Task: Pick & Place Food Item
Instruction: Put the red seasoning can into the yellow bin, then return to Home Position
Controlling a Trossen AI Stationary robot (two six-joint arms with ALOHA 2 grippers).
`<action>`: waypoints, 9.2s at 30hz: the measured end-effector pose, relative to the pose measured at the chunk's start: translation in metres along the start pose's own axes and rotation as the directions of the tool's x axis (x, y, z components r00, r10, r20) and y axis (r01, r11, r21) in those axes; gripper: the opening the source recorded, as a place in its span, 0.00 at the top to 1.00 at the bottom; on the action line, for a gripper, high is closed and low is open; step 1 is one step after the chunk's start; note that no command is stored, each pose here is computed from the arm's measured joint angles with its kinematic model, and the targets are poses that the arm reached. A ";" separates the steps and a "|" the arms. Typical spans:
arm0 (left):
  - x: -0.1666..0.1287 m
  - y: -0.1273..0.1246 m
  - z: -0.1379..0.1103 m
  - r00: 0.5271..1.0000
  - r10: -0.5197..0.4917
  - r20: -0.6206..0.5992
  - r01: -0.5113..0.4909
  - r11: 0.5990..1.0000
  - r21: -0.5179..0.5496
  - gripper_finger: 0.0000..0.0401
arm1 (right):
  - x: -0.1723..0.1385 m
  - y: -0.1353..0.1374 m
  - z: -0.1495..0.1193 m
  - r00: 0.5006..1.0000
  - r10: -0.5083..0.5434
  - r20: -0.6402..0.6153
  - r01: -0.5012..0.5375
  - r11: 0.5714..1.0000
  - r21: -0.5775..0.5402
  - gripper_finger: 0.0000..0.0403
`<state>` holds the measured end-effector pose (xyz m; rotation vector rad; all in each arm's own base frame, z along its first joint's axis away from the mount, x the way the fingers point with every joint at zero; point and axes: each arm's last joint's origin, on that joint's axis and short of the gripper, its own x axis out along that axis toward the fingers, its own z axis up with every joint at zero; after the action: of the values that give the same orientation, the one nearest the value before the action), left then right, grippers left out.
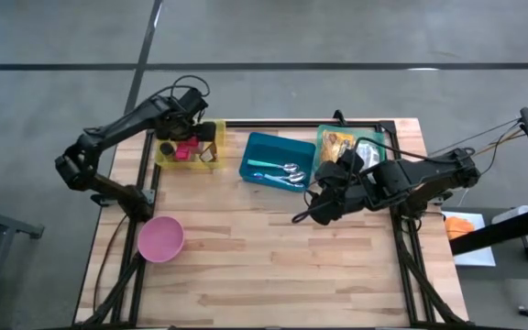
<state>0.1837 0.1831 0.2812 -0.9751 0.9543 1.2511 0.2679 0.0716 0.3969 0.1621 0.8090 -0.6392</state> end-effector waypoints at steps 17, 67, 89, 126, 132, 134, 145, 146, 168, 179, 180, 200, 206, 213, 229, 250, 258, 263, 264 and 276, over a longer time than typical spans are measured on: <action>0.039 0.004 -0.015 1.000 0.006 -0.008 -0.006 1.000 0.012 0.45 | 0.000 0.000 0.000 1.000 0.000 -0.003 0.000 1.000 0.000 0.17; 0.063 0.007 -0.028 0.997 -0.053 -0.060 0.055 0.998 0.022 0.26 | -0.003 0.003 -0.004 0.999 0.028 -0.024 -0.027 0.999 0.021 0.17; -0.119 -0.023 -0.027 0.821 -0.555 0.134 0.470 0.791 0.392 0.26 | -0.051 -0.058 -0.008 0.992 0.035 0.117 -0.049 0.992 0.115 0.17; -0.119 0.005 -0.153 0.463 -0.885 -0.048 0.684 0.322 0.654 0.26 | -0.024 -0.130 -0.119 0.686 0.473 0.552 -0.679 0.689 0.254 0.17; -0.113 0.009 -0.162 0.333 -0.938 -0.092 0.634 0.151 0.759 0.26 | -0.011 -0.112 -0.125 0.477 0.644 0.598 -0.775 0.629 -0.059 0.17; -0.106 0.013 -0.168 0.259 -0.960 -0.104 0.615 0.081 0.785 0.26 | -0.008 -0.111 -0.131 0.409 0.678 0.611 -0.802 0.586 -0.113 0.17; -0.054 0.033 -0.191 0.153 -0.969 -0.192 0.623 -0.056 0.780 0.26 | 0.017 -0.121 -0.173 0.260 0.711 0.653 -0.832 0.508 -0.223 0.17; -0.053 0.035 -0.191 0.141 -0.970 -0.198 0.615 -0.071 0.785 0.26 | 0.019 -0.123 -0.177 0.253 0.710 0.658 -0.834 0.505 -0.224 0.17; 0.002 0.081 -0.209 0.068 -0.985 -0.156 0.653 -0.074 0.754 0.26 | 0.055 -0.128 -0.224 0.192 0.728 0.658 -0.842 0.467 -0.270 0.17; 0.030 0.078 -0.220 0.083 -0.970 -0.228 0.628 -0.127 0.768 0.26 | 0.070 -0.118 -0.236 0.085 0.749 0.657 -0.839 0.410 -0.358 0.17; 0.031 0.078 -0.221 0.085 -0.969 -0.231 0.624 -0.128 0.770 0.26 | 0.070 -0.119 -0.235 0.080 0.747 0.660 -0.838 0.409 -0.361 0.17; 0.051 0.074 -0.228 0.063 -0.964 -0.260 0.524 -0.190 0.830 0.26 | 0.077 -0.115 -0.240 0.159 0.778 0.607 -0.769 0.483 -0.419 0.17; 0.051 0.074 -0.228 0.064 -0.964 -0.260 0.566 -0.179 0.805 0.26 | 0.077 -0.115 -0.240 0.158 0.778 0.608 -0.771 0.482 -0.416 0.17; 0.051 0.074 -0.228 0.064 -0.964 -0.259 0.566 -0.179 0.805 0.26 | 0.077 -0.115 -0.240 0.158 0.778 0.608 -0.771 0.482 -0.416 0.17; 0.051 0.074 -0.228 0.066 -0.964 -0.257 0.567 -0.176 0.805 0.26 | 0.077 -0.115 -0.240 0.158 0.778 0.608 -0.772 0.482 -0.415 0.17; 0.051 0.074 -0.228 0.066 -0.964 -0.258 0.568 -0.176 0.804 0.26 | 0.077 -0.115 -0.240 0.159 0.777 0.609 -0.772 0.482 -0.414 0.17; 0.052 0.074 -0.228 0.066 -0.964 -0.258 0.568 -0.176 0.804 0.26 | 0.077 -0.115 -0.240 0.159 0.777 0.609 -0.771 0.483 -0.415 0.17; 0.052 0.074 -0.228 0.066 -0.964 -0.258 0.567 -0.177 0.804 0.26 | 0.077 -0.115 -0.240 0.159 0.777 0.609 -0.771 0.482 -0.415 0.17; 0.052 0.074 -0.228 0.066 -0.964 -0.258 0.567 -0.177 0.804 0.26 | 0.077 -0.115 -0.240 0.159 0.777 0.609 -0.772 0.482 -0.414 0.17; 0.052 0.074 -0.228 0.066 -0.964 -0.259 0.567 -0.177 0.805 0.26 | 0.077 -0.115 -0.240 0.159 0.777 0.609 -0.771 0.483 -0.415 0.17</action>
<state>0.1045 -0.0137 0.1577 -0.2716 0.1236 -0.2772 0.0902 0.0318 0.1878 0.2611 -0.1877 0.3612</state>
